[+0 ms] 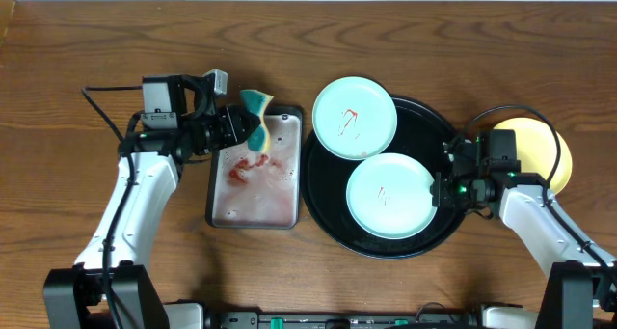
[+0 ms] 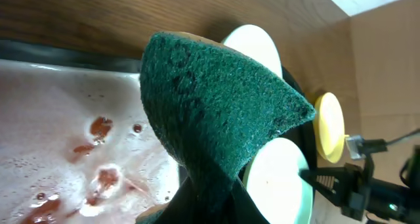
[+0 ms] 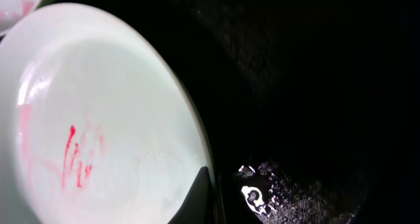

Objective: Clean dirty plates on tray and stack at the side
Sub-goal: 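Lift the sponge with the left gripper toward the green plate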

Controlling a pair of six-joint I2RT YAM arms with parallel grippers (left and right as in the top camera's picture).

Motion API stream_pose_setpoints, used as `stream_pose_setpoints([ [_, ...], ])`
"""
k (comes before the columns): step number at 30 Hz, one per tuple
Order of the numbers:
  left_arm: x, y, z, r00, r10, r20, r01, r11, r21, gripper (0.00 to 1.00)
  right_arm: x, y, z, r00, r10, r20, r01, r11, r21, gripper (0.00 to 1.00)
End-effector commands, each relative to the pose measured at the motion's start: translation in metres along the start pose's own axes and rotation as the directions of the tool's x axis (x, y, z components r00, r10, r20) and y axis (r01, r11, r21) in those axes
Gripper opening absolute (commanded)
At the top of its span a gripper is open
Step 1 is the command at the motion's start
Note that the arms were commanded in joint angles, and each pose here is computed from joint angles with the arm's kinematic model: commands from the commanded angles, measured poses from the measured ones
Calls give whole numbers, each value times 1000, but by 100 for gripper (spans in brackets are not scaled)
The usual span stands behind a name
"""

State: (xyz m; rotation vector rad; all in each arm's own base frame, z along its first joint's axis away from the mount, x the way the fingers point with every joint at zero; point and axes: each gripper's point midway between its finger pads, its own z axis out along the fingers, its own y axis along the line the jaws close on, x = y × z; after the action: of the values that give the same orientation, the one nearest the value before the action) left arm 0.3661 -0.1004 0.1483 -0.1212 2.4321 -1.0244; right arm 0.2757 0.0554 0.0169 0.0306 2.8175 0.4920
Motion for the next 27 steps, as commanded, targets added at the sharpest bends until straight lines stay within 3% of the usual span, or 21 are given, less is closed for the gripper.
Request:
stream_pose_setpoints([
  [1,0,-12,-4,999,40,0,-40,997,65,7,1,3,1,1000,-8,-2,8,1000,-9,1],
  [27,0,-13,-4,999,44,1,-44,997,65,7,-1,3,1,1000,-11,7,11,1000,-9,1],
])
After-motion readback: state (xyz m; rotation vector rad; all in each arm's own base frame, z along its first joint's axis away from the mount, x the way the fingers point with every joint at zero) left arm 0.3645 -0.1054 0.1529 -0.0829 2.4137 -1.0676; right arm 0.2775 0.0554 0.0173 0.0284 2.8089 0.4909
